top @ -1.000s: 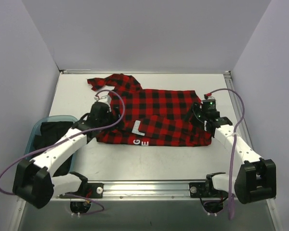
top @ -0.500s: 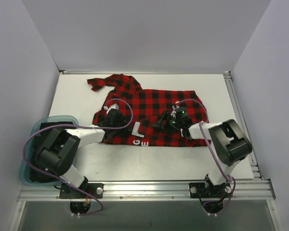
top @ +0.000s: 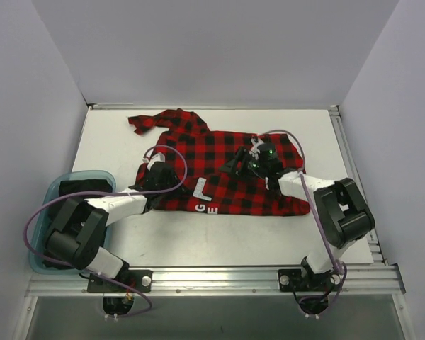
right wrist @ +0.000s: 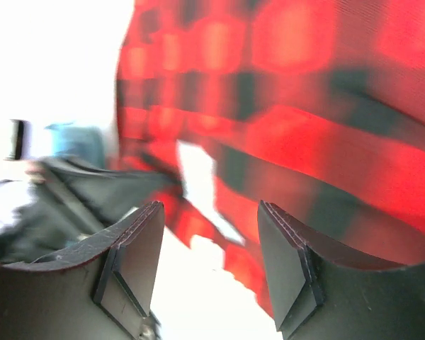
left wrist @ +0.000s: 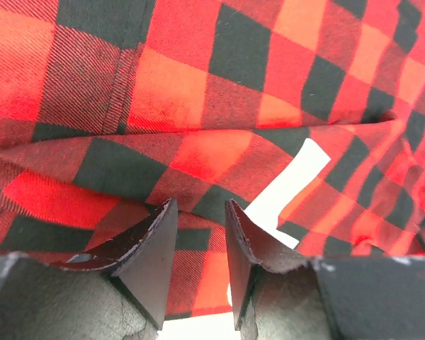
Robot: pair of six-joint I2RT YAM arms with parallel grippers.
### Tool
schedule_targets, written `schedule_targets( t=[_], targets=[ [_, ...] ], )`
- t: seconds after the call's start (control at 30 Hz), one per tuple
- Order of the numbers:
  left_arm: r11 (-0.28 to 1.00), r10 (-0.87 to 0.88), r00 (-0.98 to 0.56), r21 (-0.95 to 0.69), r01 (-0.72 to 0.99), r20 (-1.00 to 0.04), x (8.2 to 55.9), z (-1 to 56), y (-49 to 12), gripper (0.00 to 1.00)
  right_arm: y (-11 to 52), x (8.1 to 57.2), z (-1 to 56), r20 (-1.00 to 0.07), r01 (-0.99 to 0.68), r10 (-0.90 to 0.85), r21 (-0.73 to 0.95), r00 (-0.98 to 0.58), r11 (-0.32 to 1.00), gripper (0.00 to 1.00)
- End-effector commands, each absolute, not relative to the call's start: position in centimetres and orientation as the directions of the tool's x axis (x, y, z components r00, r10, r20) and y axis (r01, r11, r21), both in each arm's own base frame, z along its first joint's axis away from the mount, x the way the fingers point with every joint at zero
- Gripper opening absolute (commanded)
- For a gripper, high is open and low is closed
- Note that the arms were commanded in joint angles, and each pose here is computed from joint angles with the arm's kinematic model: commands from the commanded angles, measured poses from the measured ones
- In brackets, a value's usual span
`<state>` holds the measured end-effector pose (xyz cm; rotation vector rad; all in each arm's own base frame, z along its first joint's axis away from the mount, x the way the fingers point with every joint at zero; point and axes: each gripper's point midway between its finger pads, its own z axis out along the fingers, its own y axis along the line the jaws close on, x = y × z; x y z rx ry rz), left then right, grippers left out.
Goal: Fold and stack the long sleeve shirts
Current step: Fold the shirt
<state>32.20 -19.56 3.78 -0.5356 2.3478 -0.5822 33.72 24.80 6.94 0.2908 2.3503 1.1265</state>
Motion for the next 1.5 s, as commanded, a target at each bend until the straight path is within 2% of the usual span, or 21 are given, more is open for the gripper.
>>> schedule_targets(
  t=[0.0,0.1,0.23,0.3,0.53,0.7,0.8,1.0,1.03,1.07,1.13,1.17,1.3,1.47],
  targets=[
    [0.822,-0.508,-0.675,-0.535,-0.195,-0.535,32.8,6.5,-19.4,0.42,29.4,35.5,12.6,-0.419,-0.162,0.371,0.814,-0.829,0.558,0.55],
    [0.799,-0.528,-0.655,-0.576,-0.169,-0.54,32.7,8.6,-19.7,0.42,32.4,37.1,13.8,-0.408,-0.198,0.353,0.843,-0.842,0.5,0.55],
    [0.81,-0.536,-0.596,-0.563,-0.163,-0.598,33.4,10.2,-18.4,0.42,35.4,38.0,11.6,-0.365,-0.18,0.31,0.851,-0.878,0.493,0.55],
    [0.815,-0.544,-0.598,-0.541,-0.209,-0.588,33.8,8.7,-17.3,0.4,36.6,38.5,11.4,-0.361,-0.189,0.3,0.858,-0.883,0.477,0.56],
    [0.794,-0.591,-0.648,-0.485,-0.366,-0.479,32.9,1.9,-15.5,0.35,37.2,38.4,5.2,-0.304,-0.136,0.272,0.855,-0.913,0.501,0.55],
    [0.757,-0.647,-0.633,-0.46,-0.465,-0.425,30.7,-1.2,-13.5,0.32,32.8,39.7,2.1,-0.293,-0.078,0.33,0.841,-0.897,0.535,0.55],
    [0.748,-0.66,-0.628,-0.442,-0.495,-0.413,29.9,-2.0,-12.6,0.31,29.1,41.5,2.3,-0.302,-0.047,0.396,0.841,-0.867,0.539,0.55],
    [0.759,-0.645,-0.625,-0.463,-0.457,-0.44,30.5,0.5,-12.6,0.31,21.7,42.2,4.5,-0.369,-0.016,0.434,0.777,-0.822,0.63,0.56],
    [0.761,-0.64,-0.619,-0.482,-0.434,-0.455,30.9,2.0,-12.8,0.33,20.5,42.2,4.9,-0.422,-0.037,0.414,0.735,-0.807,0.677,0.56],
    [0.776,-0.624,-0.641,-0.455,-0.438,-0.448,30.1,2.1,-12.7,0.35,19.3,40.8,4.3,-0.393,0.017,0.394,0.69,-0.831,0.724,0.56],
    [0.795,-0.595,-0.643,-0.467,-0.386,-0.482,30.4,5.1,-13.0,0.4,17.2,40.4,7.1,-0.49,-0.023,0.326,0.58,-0.809,0.815,0.56],
    [0.815,-0.565,-0.654,-0.46,-0.351,-0.503,30.2,5.9,-13.2,0.48,15.5,38.9,7.6,-0.488,0.036,0.314,0.498,-0.815,0.867,0.56],
    [0.847,-0.514,-0.649,-0.453,-0.278,-0.561,29.7,9.8,-13.3,0.66,12.0,34.7,8.3,-0.496,0.103,0.259,0.32,-0.829,0.942,0.56],
    [0.882,-0.462,-0.641,-0.394,-0.259,-0.613,29.4,11.3,-12.2,0.7,11.0,29.9,7.5,-0.468,0.073,0.127,0.131,-0.875,0.989,0.54]
  ],
)
